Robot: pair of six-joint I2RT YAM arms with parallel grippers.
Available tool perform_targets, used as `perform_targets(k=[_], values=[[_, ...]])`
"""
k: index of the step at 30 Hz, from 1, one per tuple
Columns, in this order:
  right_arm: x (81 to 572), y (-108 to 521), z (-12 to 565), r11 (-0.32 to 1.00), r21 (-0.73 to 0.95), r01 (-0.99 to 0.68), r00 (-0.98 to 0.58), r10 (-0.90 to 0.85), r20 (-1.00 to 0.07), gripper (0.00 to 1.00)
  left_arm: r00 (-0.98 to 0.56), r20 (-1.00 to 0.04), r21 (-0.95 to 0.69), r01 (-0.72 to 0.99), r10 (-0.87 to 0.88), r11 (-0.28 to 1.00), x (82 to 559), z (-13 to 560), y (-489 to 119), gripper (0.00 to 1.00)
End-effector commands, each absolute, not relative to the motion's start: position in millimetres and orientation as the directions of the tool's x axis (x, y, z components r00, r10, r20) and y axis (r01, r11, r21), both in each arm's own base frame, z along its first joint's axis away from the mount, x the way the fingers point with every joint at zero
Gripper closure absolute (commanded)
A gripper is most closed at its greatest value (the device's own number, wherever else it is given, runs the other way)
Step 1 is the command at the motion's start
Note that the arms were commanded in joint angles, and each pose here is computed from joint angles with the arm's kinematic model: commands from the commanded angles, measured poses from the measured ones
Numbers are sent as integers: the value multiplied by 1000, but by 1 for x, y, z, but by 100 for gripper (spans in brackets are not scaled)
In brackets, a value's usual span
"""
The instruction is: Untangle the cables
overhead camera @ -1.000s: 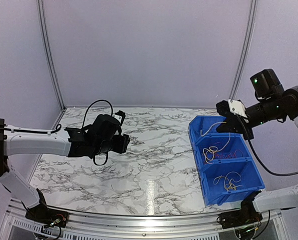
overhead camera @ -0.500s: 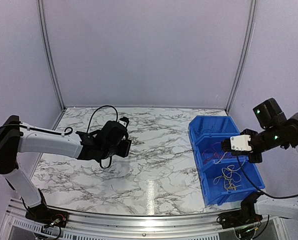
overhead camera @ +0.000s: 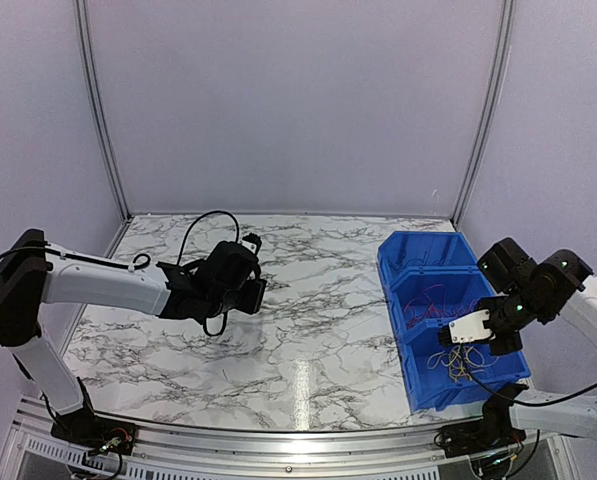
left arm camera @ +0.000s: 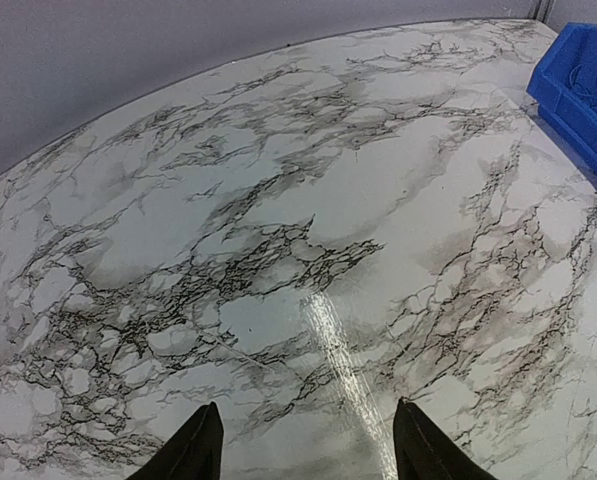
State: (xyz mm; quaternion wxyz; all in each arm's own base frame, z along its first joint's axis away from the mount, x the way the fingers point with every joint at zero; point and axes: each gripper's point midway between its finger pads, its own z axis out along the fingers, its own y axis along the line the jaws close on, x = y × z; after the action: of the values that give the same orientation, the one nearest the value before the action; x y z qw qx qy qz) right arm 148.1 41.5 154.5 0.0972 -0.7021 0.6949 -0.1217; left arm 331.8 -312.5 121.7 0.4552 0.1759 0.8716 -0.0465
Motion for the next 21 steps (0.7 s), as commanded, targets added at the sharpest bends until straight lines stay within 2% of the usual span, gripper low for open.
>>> perform_targets(k=[1, 2, 4, 5, 7, 13, 17, 21], values=[[151, 32, 145, -11, -280, -960, -19, -994, 107, 100, -513, -826, 58, 333, 232, 941, 335, 132, -312, 40], [152, 32, 143, -10, -276, -961, -22, -993, 112, 92, -515, -825, 56, 332, 231, 941, 334, 132, -311, 40], [155, 31, 142, -9, -282, -959, -27, -992, 122, 64, -520, -824, 49, 328, 224, 943, 332, 132, -308, 40], [157, 31, 142, -12, -288, -957, -26, -992, 126, 53, -523, -823, 49, 325, 223, 944, 331, 130, -306, 40], [160, 31, 145, -24, -303, -953, -16, -992, 129, 44, -524, -823, 45, 323, 218, 945, 330, 130, -305, 40], [182, 39, 175, -53, -414, -909, 13, -995, 100, 33, -519, -826, 53, 318, 221, 947, 328, 136, -300, 40], [211, 78, 214, 34, -506, -862, 24, -994, -107, 26, -503, -835, 63, 314, 222, 947, 326, 150, -294, 40], [238, 115, 242, 184, -535, -825, 5, -943, -333, 26, -499, -828, 111, 303, 257, 947, 319, 162, -277, 39]])
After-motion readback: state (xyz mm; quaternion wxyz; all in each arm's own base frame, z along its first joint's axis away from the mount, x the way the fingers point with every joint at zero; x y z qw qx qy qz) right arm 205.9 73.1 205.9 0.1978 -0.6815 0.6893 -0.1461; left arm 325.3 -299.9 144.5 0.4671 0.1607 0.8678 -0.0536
